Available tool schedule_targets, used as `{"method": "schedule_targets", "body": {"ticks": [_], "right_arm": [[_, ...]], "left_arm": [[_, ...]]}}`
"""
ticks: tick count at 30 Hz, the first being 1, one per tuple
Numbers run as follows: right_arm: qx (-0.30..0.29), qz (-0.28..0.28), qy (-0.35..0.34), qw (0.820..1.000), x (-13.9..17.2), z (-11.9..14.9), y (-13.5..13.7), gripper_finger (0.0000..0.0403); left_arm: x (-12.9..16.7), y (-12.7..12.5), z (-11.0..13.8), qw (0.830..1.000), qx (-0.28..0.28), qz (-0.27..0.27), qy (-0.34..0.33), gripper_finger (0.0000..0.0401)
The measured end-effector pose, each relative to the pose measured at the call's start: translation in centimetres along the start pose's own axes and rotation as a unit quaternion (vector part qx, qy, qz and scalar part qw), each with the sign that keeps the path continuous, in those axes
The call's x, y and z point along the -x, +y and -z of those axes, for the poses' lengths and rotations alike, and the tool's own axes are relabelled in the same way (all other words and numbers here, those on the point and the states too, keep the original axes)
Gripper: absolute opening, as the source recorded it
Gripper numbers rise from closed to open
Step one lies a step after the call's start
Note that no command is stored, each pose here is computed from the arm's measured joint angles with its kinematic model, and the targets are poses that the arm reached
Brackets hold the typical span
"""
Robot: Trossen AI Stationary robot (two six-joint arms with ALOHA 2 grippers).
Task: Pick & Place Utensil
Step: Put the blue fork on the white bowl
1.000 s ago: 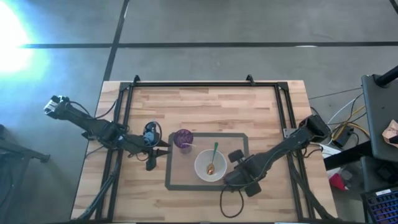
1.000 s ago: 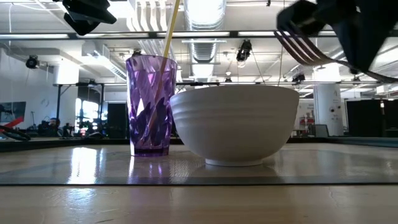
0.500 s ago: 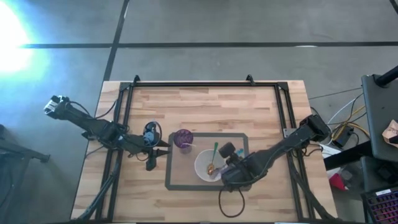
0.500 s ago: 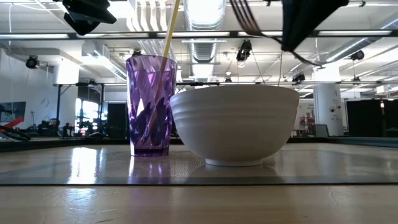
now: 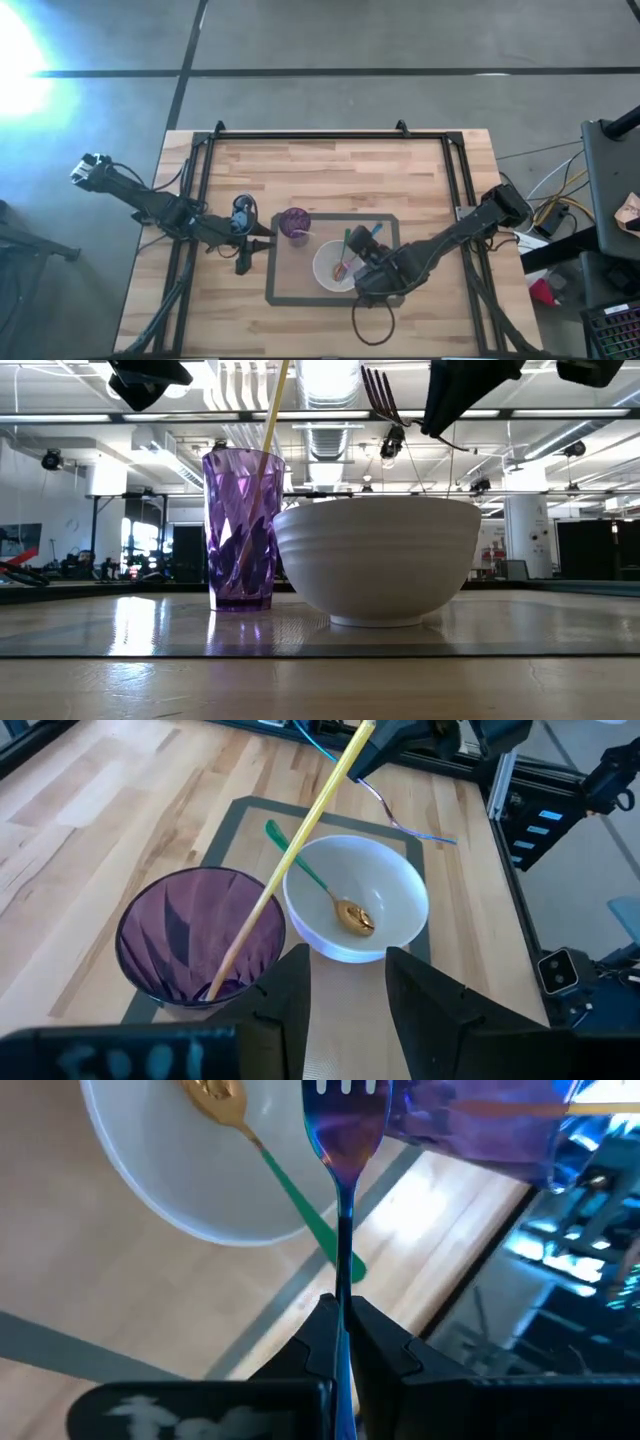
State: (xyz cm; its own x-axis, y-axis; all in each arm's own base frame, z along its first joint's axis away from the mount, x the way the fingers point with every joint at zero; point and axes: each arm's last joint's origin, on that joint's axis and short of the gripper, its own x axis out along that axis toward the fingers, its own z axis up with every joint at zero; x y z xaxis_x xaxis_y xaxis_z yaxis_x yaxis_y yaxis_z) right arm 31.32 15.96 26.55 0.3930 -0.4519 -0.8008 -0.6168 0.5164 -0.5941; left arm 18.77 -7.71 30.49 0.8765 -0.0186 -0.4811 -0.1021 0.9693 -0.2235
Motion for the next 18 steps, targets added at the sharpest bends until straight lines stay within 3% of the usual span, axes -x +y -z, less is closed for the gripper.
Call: {"method": "schedule_targets", "body": {"ticks": [9, 18], "right_arm": [[0.08, 0.087, 0.041, 0.992, 0.02, 0.16, -0.47, 0.0013], [0.24, 0.111, 0.072, 0.962, 0.0, 0.13, -0.74, 0.0013]], "left_arm": [[0.0, -0.01, -0.02, 1.0, 0.0, 0.0, -0.001, 0.0124], [0.0, -0.01, -0.02, 1.0, -0.002, 0.0, -0.001, 0.0124]]}}
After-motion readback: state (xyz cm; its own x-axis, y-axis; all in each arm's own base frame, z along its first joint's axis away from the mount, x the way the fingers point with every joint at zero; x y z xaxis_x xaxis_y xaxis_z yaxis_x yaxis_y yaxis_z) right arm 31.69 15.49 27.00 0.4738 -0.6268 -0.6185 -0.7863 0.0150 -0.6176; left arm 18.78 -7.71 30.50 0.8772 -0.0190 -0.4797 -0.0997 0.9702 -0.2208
